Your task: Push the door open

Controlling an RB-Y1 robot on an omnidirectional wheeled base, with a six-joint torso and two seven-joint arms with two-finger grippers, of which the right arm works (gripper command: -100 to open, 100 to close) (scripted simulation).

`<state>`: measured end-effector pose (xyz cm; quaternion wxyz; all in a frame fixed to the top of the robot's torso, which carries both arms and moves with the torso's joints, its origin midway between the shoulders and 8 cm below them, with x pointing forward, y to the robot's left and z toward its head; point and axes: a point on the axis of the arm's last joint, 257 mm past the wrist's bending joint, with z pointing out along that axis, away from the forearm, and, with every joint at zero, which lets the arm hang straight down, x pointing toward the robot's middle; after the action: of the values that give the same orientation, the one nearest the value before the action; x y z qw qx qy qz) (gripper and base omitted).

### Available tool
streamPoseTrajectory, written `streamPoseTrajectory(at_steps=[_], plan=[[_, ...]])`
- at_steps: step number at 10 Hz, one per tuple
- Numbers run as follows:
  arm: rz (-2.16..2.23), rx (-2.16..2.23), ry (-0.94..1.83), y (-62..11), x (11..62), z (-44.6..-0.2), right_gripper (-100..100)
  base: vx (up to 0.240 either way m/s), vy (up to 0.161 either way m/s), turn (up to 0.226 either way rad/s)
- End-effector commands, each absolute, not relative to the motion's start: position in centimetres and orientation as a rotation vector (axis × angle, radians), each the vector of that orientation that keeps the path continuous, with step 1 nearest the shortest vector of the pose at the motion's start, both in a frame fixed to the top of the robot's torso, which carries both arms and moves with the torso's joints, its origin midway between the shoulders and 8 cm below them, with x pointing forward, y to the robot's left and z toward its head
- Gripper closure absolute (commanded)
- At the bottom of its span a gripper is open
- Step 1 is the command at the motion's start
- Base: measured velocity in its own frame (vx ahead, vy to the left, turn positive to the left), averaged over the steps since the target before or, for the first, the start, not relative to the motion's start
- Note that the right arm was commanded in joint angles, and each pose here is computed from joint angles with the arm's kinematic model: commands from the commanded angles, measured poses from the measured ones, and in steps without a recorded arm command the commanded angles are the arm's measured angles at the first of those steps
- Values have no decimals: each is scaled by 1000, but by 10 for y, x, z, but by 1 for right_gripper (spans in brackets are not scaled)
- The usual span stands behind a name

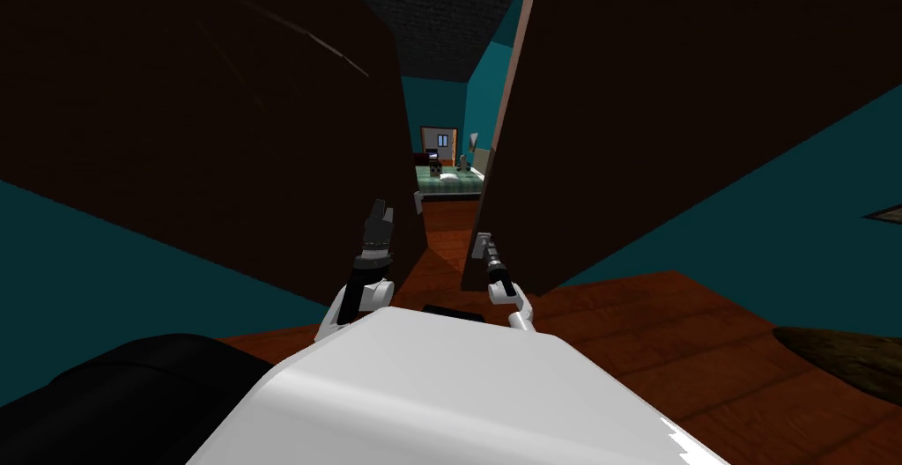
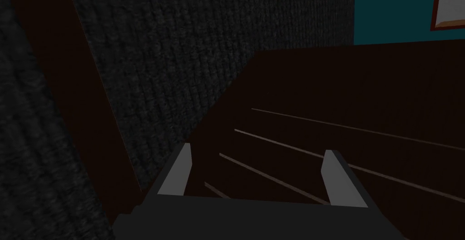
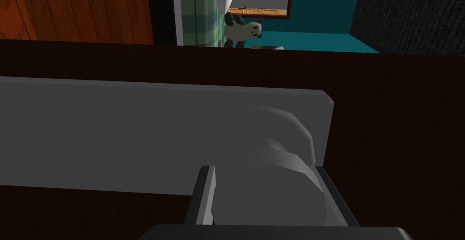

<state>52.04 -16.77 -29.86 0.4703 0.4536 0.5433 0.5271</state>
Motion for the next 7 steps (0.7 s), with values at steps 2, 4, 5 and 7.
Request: streamPoseTrajectory(at_steps=[2,4,5,7], plan=[[1249,1113,1300,-198,526,-293,100,174,81,-126],[1225,1121,1283,-210,529,-293,100,164,84,-128],[1239,1123,1291,-204,527,-293,-100,-51,50,-34],[1245,1127,1292,-202,525,-294,-100,-189,30,1]])
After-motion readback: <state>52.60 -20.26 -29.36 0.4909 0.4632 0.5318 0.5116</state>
